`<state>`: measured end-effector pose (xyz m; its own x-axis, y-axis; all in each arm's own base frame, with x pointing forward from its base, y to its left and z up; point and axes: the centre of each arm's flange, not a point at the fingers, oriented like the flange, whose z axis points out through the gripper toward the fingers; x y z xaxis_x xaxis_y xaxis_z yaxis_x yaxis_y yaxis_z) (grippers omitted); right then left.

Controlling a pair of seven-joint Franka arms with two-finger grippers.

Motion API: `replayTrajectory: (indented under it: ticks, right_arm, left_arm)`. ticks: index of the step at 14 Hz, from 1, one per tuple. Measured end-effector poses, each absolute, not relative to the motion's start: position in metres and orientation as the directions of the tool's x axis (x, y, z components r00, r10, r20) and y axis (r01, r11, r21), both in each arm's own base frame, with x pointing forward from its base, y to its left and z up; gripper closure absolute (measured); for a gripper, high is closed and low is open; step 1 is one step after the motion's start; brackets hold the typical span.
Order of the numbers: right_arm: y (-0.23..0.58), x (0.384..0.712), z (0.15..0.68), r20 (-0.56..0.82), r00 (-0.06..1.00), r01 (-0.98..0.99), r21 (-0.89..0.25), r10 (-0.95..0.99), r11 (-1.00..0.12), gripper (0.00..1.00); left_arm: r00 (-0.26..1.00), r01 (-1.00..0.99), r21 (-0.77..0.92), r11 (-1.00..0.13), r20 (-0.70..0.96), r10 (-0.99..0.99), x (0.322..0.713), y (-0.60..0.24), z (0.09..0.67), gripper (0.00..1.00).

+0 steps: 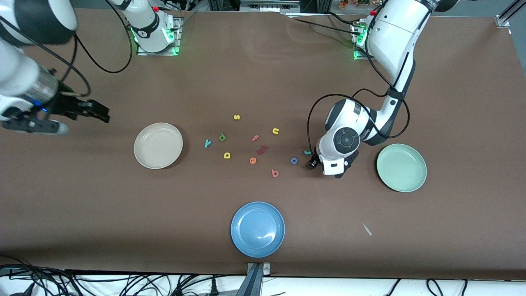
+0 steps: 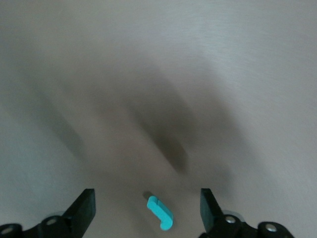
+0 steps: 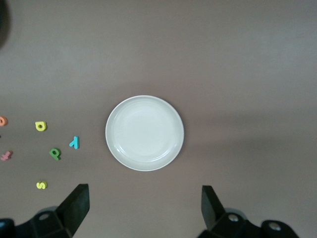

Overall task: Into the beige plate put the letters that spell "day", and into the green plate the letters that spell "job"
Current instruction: 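Carry the cyan letter to the green plate while the right gripper grasps cyan y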

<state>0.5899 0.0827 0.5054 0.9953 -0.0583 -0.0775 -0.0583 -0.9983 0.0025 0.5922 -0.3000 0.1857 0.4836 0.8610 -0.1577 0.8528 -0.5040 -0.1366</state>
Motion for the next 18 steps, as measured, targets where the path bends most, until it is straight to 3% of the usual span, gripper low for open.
replayTrajectory:
  ticks: [5,9,11,14,18]
  right_arm:
    - [0.216,0.598,0.388,-0.09,0.969,-0.227,0.04,-0.23,-0.973,0.0]
    - [0.278,0.576,0.307,-0.047,0.898,-0.435,0.035,-0.437,-0.9,0.0]
    - [0.286,0.563,0.271,-0.038,0.86,-0.509,0.032,-0.51,-0.86,0.0]
    - [0.284,0.556,0.235,-0.037,0.816,-0.575,0.039,-0.576,-0.817,0.01]
    - [0.288,0.553,0.204,-0.035,0.772,-0.633,0.042,-0.635,-0.773,0.07]
  left_arm:
    - [0.266,0.942,-0.16,-0.294,-0.178,0.948,0.585,-0.315,0.171,0.1]
    - [0.215,0.959,-0.148,-0.241,-0.169,0.962,0.584,-0.323,0.173,0.53]
    - [0.2,0.964,-0.142,-0.224,-0.168,0.965,0.585,-0.322,0.173,0.59]
    - [0.191,0.967,-0.138,-0.215,-0.167,0.967,0.587,-0.32,0.173,0.89]
    - [0.238,0.958,-0.119,-0.261,-0.173,0.956,0.596,-0.31,0.183,0.88]
